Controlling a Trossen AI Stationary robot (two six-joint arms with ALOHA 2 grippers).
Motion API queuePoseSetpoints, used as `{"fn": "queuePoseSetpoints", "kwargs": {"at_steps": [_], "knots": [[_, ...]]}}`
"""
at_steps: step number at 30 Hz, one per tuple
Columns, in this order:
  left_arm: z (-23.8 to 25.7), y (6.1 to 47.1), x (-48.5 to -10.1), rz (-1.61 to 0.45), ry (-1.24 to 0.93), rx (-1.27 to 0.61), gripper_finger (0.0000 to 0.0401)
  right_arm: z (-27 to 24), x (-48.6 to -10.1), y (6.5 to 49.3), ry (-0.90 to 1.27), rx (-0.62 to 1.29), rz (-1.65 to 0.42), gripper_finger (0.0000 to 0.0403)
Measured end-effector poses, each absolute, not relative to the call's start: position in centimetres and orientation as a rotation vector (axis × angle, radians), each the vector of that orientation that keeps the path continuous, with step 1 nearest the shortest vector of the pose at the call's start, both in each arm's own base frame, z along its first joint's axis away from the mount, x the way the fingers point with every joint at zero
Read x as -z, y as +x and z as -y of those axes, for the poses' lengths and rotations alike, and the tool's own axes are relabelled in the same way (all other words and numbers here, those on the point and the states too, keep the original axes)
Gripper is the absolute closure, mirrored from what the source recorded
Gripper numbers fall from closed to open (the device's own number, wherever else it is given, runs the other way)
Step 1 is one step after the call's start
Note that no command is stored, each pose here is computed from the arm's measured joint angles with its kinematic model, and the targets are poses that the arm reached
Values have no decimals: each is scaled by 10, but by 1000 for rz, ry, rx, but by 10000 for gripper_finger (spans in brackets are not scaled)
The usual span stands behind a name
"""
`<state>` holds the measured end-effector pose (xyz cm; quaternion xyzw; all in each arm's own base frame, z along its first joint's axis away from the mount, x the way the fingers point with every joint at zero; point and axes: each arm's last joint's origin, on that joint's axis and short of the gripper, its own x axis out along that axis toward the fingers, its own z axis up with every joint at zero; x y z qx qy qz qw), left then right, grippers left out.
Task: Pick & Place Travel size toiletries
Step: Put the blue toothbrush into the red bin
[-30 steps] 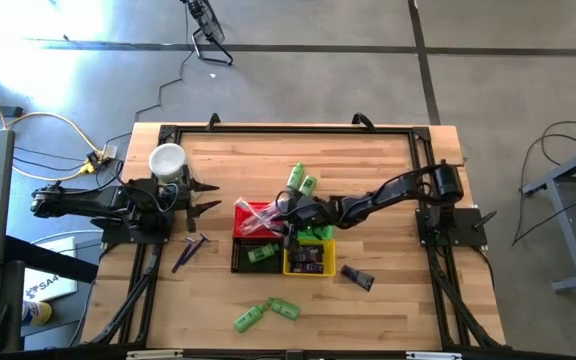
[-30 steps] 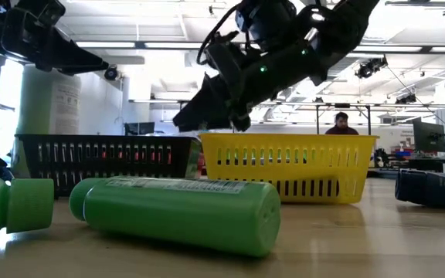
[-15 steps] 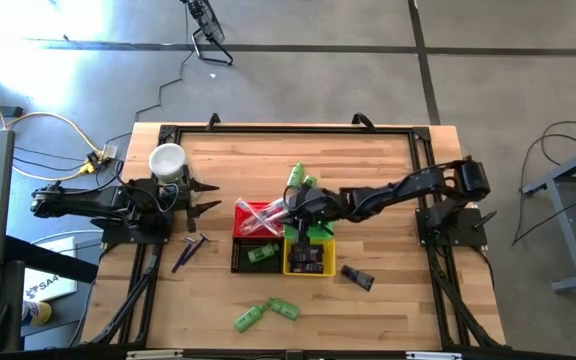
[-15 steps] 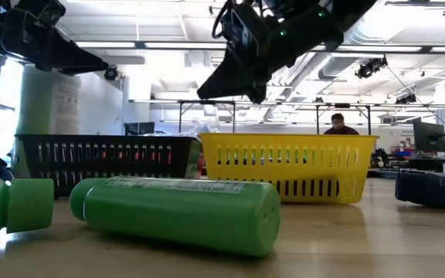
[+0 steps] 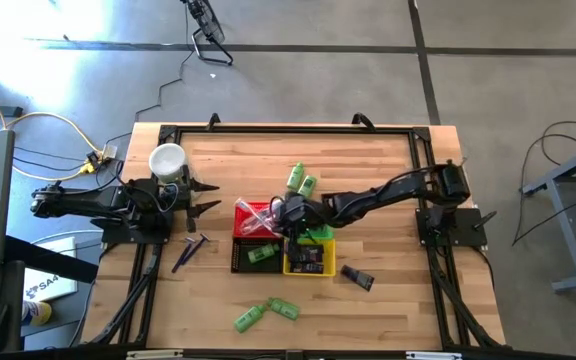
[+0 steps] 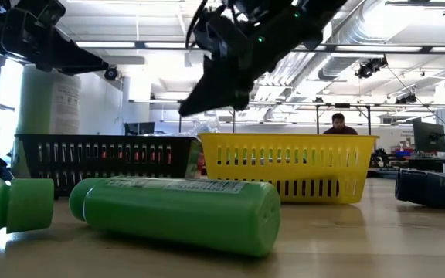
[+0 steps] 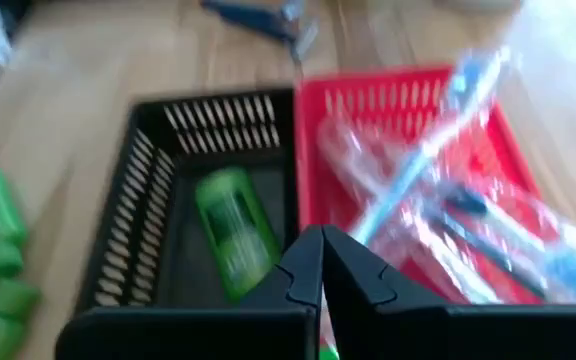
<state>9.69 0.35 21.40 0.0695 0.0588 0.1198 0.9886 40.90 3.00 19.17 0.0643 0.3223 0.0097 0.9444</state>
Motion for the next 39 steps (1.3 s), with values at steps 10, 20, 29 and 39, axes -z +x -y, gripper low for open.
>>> {"fn": "queuePoseSetpoints", "kwargs": {"at_steps": [10, 20, 29, 39], "knots": [[-3, 97, -214, -120, 142, -240, 226, -31, -191, 411, 166, -33, -730, 400], [-3, 97, -214, -120, 144, -240, 226, -32, -190, 410, 212, -56, -756, 400], [-3, 97, -214, -120, 144, -240, 226, -22, -173, 416, 218, -55, -770, 400], [-3, 97, -214, -121, 144, -240, 226, -8, -169, 420, 202, 40, -748, 400]]}}
